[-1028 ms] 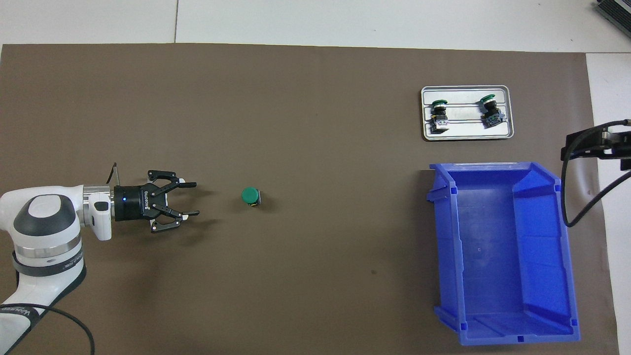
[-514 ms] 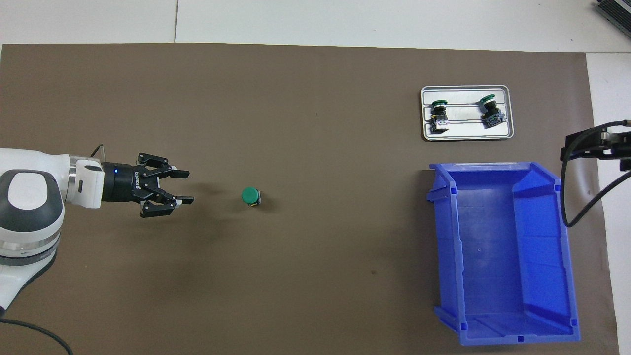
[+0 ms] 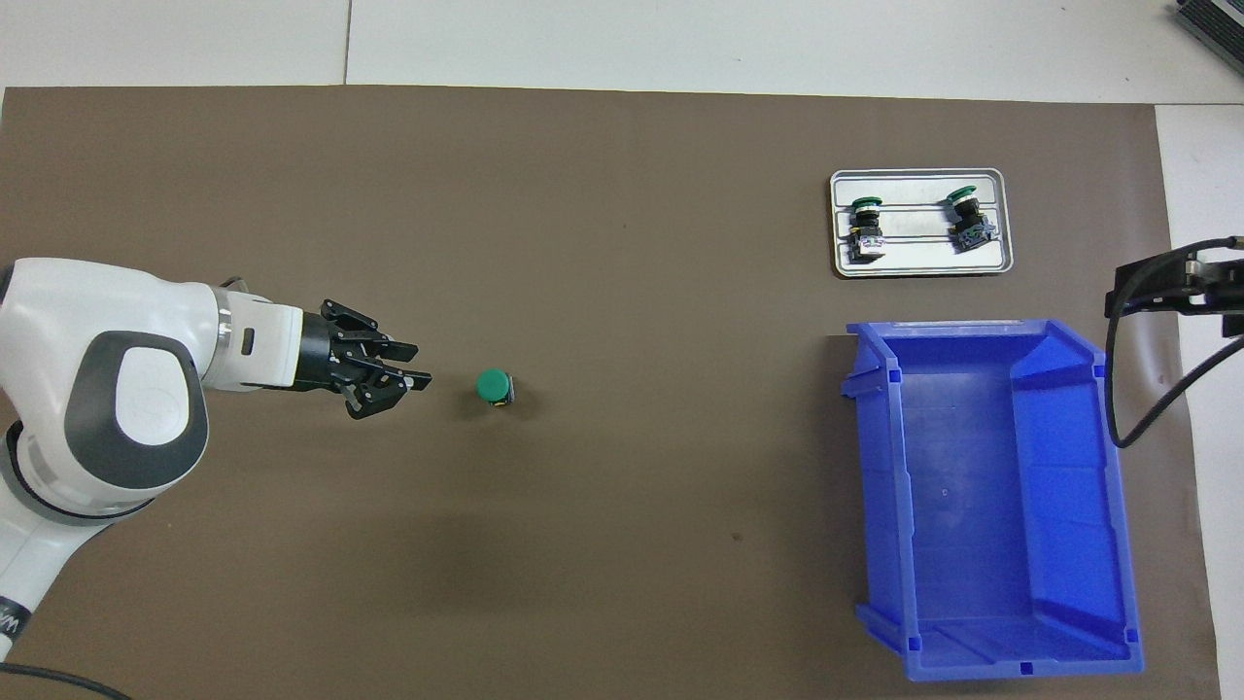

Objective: Place and press button with both arms
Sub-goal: 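Lower the left gripper onto the green cap and press it down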

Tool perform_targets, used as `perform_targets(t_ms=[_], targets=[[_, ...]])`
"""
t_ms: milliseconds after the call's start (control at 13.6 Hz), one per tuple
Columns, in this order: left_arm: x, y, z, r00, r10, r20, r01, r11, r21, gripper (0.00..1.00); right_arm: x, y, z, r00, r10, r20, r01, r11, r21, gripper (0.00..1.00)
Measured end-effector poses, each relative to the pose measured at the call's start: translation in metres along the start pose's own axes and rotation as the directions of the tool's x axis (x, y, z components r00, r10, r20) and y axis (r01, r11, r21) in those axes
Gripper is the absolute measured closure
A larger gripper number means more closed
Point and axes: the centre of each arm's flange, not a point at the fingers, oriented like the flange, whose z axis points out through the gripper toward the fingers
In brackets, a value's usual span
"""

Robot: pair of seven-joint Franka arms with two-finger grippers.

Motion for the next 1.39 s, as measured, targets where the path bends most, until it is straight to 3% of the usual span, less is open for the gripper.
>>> perform_targets(t_ms=[147, 220, 587, 954, 1395], targets=[[0.019, 0.016, 0.011, 0.999, -0.020, 0.034, 0.018, 0.999, 0.042, 0.93, 0.000, 0.000, 0.000, 1.000, 0.000, 0.000, 0.000, 1.000, 0.000, 0.00], [0.028, 0.024, 0.017, 0.999, -0.015, 0.041, 0.013, 0.998, 0.062, 0.99, 0.000, 0.000, 0.000, 1.000, 0.000, 0.001, 0.000, 1.000, 0.000, 0.00], [0.054, 0.048, 0.046, 0.998, -0.003, 0.063, -0.008, 0.983, 0.186, 0.99, 0.000, 0.009, 0.004, 1.000, 0.006, 0.009, -0.006, 1.000, -0.001, 0.00], [0.038, 0.052, 0.079, 0.993, 0.005, 0.117, -0.029, 0.979, 0.203, 0.99, -0.003, 0.011, 0.005, 1.000, -0.002, 0.011, 0.002, 1.000, -0.001, 0.00], [0.036, 0.056, 0.092, 0.994, 0.023, 0.106, -0.047, 0.971, 0.234, 0.99, -0.003, 0.010, 0.005, 1.000, -0.002, 0.011, 0.002, 1.000, -0.001, 0.00]])
